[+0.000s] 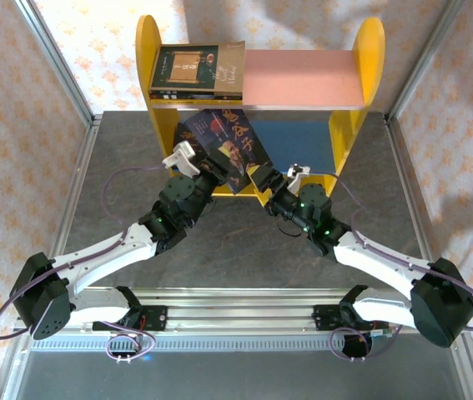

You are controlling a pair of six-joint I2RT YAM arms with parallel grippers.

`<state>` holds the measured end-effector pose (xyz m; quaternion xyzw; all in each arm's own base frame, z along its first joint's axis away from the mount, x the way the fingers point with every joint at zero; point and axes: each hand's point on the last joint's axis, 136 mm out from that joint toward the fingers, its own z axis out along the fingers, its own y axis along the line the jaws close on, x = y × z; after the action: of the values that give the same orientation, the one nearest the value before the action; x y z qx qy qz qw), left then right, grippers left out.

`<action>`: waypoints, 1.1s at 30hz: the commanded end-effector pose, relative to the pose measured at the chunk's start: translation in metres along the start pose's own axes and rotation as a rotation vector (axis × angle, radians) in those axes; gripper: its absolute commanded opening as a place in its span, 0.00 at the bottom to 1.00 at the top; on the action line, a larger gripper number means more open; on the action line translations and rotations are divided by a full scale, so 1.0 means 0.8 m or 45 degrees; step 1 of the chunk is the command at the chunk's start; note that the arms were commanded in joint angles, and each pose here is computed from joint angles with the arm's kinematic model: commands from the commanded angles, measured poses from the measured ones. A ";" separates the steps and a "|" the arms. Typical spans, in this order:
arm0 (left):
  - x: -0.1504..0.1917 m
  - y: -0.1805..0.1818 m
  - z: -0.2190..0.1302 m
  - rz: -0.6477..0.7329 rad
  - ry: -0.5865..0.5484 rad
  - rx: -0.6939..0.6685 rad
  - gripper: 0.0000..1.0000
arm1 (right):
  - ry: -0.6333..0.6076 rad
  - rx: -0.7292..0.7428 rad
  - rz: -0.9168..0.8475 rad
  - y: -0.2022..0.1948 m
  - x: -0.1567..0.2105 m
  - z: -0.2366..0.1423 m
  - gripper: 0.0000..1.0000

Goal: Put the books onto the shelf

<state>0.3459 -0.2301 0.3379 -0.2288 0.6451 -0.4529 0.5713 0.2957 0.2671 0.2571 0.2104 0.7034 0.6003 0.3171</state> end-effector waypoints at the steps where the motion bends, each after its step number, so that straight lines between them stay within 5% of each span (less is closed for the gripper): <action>1: -0.032 -0.036 -0.006 -0.090 -0.139 0.115 0.00 | -0.083 -0.082 0.053 0.017 -0.012 0.000 0.91; 11: -0.021 -0.029 -0.005 -0.105 -0.147 0.091 0.00 | -0.112 -0.141 0.056 0.036 -0.019 0.003 0.73; 33: -0.016 -0.017 -0.006 -0.076 -0.129 0.028 0.02 | -0.176 -0.140 -0.014 0.046 -0.040 -0.002 0.13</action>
<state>0.3471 -0.2270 0.3306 -0.2596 0.6336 -0.4381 0.5824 0.3083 0.2590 0.2777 0.2366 0.6624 0.6187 0.3500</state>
